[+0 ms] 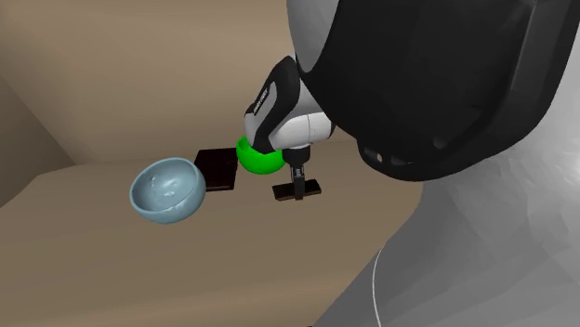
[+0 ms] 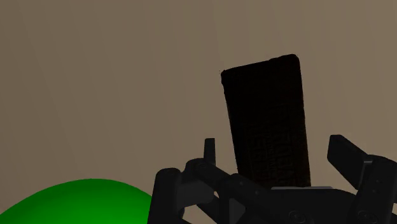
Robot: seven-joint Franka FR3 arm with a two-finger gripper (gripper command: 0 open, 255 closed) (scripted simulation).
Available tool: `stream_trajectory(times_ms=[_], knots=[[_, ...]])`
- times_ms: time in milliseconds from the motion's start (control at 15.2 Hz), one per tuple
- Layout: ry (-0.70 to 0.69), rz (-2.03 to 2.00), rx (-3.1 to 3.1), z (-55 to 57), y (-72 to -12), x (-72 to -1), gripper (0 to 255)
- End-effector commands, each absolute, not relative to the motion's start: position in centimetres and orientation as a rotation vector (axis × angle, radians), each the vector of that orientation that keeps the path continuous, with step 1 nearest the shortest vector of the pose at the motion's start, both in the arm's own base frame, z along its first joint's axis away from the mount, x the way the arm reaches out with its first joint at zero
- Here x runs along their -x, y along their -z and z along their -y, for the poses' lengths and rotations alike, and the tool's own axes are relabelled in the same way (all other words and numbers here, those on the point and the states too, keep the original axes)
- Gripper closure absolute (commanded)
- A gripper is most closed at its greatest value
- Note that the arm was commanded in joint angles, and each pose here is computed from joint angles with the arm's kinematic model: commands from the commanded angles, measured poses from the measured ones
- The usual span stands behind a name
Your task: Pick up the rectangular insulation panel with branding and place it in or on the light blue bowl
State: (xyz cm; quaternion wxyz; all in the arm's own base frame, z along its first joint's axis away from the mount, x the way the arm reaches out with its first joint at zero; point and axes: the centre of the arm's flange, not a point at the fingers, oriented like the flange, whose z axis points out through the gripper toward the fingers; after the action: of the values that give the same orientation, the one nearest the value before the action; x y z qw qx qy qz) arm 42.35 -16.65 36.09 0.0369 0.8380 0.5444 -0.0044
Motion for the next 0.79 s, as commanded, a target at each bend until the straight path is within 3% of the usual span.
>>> stream_trajectory(times_ms=[0,330,396,726], knots=[[0.013,-1.671,-2.572,16.64,-35.92,-42.35,0],[0.013,-1.671,-2.572,16.64,-35.92,-42.35,0],[0.013,-1.671,-2.572,16.64,-35.92,-42.35,255],[0.013,-1.671,-2.572,16.64,-35.92,-42.35,255]])
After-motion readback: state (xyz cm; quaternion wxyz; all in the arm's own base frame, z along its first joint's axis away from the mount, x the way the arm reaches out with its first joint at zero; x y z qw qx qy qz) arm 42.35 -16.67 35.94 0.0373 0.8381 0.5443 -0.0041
